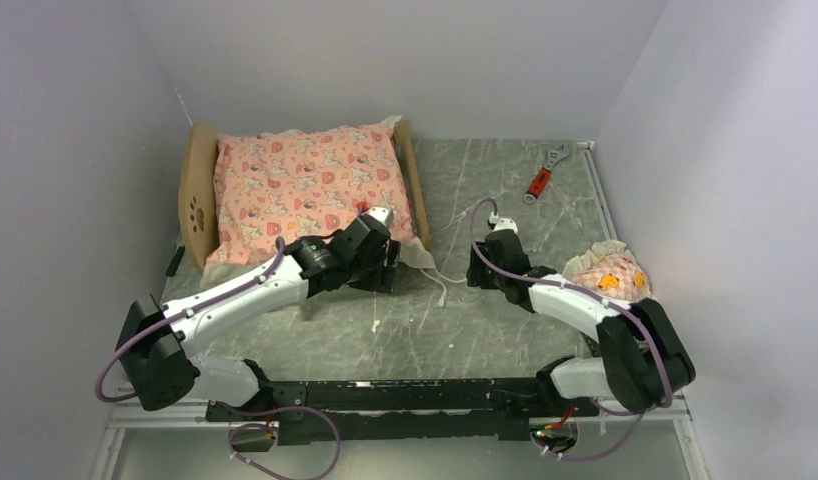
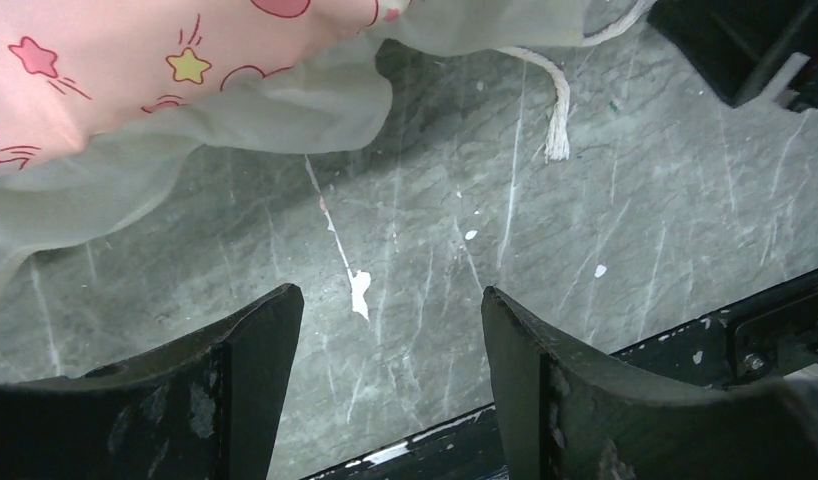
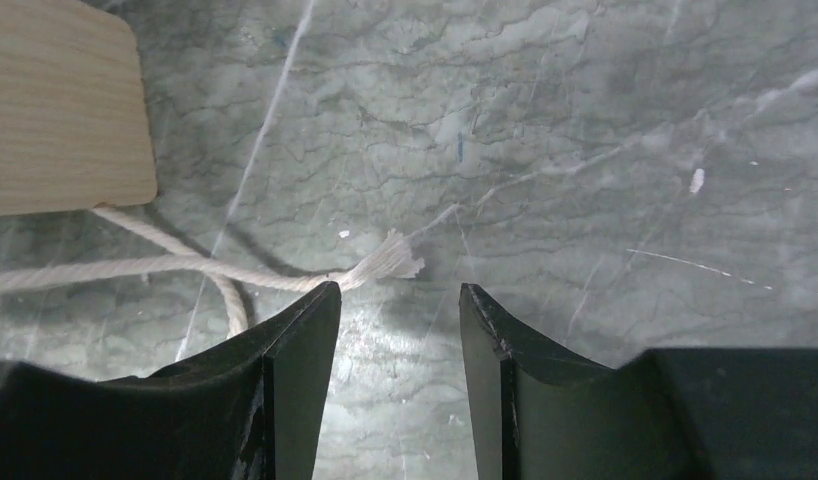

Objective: Set up the pet bed

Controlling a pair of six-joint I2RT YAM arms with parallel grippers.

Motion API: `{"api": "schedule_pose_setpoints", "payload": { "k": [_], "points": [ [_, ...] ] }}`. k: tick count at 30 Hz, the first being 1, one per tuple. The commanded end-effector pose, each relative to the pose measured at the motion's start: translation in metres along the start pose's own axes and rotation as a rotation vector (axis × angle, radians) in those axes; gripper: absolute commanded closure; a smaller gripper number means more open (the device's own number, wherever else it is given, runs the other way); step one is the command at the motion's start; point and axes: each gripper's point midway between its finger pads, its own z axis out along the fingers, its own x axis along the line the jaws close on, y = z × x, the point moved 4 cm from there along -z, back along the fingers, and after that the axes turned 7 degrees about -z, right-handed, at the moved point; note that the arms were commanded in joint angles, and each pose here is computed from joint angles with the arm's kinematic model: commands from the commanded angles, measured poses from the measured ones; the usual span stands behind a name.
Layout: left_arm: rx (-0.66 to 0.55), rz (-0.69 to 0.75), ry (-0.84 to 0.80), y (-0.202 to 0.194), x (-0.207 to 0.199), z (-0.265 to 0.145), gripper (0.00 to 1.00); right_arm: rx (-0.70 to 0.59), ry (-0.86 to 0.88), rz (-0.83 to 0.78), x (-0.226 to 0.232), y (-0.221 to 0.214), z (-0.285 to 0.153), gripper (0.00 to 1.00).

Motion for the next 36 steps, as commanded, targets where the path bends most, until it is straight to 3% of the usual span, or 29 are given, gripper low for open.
{"api": "schedule_pose_setpoints", "payload": {
  "k": [1,9,16,24,30,33,36],
  "points": [
    [-0.055,-0.052,-0.023,0.010,-0.012,-0.001,0.28,-0.036,0.018,0.065,0.007,0.008,0.015,0.49],
    [-0.027,-0.058,-0.006,-0.001,-0.011,0.008,0.29,-0.008,0.064,0.072,0.012,-0.005,0.027,0.58],
    [-0.031,-0.061,0.015,-0.003,-0.007,0.006,0.29,0.003,0.114,0.048,0.023,-0.003,0.017,1.00],
    [-0.069,-0.049,0.088,0.000,0.009,-0.006,0.28,-0.058,0.334,0.054,0.095,0.005,-0.043,1.00],
    [-0.061,-0.057,0.100,-0.005,0.014,-0.007,0.28,0.038,0.456,0.052,0.140,-0.031,-0.058,1.00],
    [-0.045,-0.059,0.098,-0.010,0.015,-0.005,0.28,0.117,0.510,-0.017,0.153,-0.049,-0.062,0.89],
    [-0.034,-0.057,0.099,-0.012,0.016,-0.003,0.28,0.123,0.398,-0.072,0.135,-0.054,-0.060,0.72]
  ]
}}
